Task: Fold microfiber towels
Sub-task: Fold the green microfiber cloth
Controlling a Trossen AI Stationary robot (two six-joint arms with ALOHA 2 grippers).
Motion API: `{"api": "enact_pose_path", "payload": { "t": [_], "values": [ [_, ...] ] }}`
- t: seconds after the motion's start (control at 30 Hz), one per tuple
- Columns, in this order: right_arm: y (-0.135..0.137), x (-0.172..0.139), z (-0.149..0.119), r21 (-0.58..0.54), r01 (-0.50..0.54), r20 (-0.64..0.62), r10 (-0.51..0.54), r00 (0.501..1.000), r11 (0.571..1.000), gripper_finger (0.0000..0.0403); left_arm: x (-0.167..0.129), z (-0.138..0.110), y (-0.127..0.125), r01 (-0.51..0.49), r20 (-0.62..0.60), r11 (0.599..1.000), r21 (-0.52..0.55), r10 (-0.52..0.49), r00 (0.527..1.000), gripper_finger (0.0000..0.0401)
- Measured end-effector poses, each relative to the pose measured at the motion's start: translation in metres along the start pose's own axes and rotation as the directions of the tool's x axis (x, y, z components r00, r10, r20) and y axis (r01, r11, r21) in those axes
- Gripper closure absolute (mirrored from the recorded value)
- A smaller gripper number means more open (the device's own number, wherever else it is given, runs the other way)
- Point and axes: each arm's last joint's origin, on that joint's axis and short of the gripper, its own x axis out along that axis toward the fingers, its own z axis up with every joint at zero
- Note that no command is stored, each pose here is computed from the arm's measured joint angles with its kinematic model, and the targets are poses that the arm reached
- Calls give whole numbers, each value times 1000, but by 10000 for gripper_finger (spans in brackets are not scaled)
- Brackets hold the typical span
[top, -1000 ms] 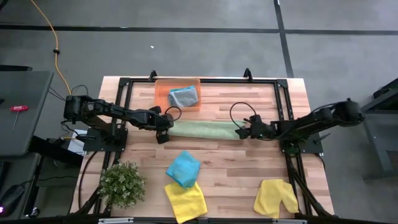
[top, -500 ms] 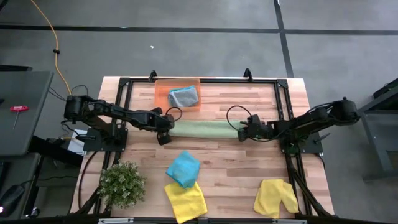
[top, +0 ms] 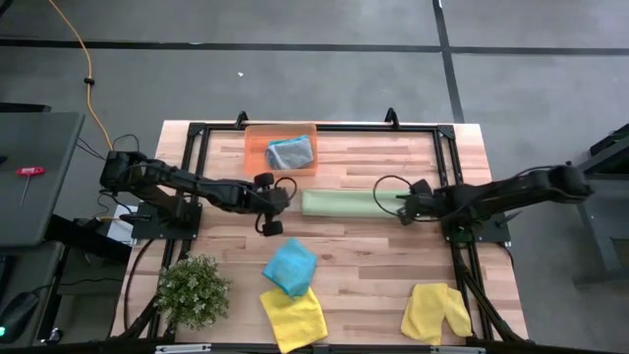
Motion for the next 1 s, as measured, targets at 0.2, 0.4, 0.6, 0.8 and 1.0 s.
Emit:
{"api": "enact_pose_path", "payload": {
  "t": [0.2, 0.4, 0.6, 0.8, 1.0],
  "values": [
    [-2, -46, 23, -25, 120, 43, -119, 992, 992, 401, -2, 3, 2, -135, 32, 991, -14, 135, 990, 401],
    [15, -77, 50, -20, 18, 155, -15, 988, 1000, 402, 4, 11, 8, -164, 97, 982, -98, 173, 980, 401],
    [31, -79, 61, -5, -77, 195, 76, 978, 997, 402, 23, 19, 4, -125, 163, 987, -100, 140, 977, 401],
    [50, -71, 67, -7, -156, 210, 154, 965, 988, 402, 56, 8, -8, -110, 79, 994, 14, 109, 991, 401],
    [71, -66, 78, -27, -268, 279, 264, 923, 963, 403, 72, 3, -14, -66, 50, 995, 68, 63, 997, 401]
  ]
}}
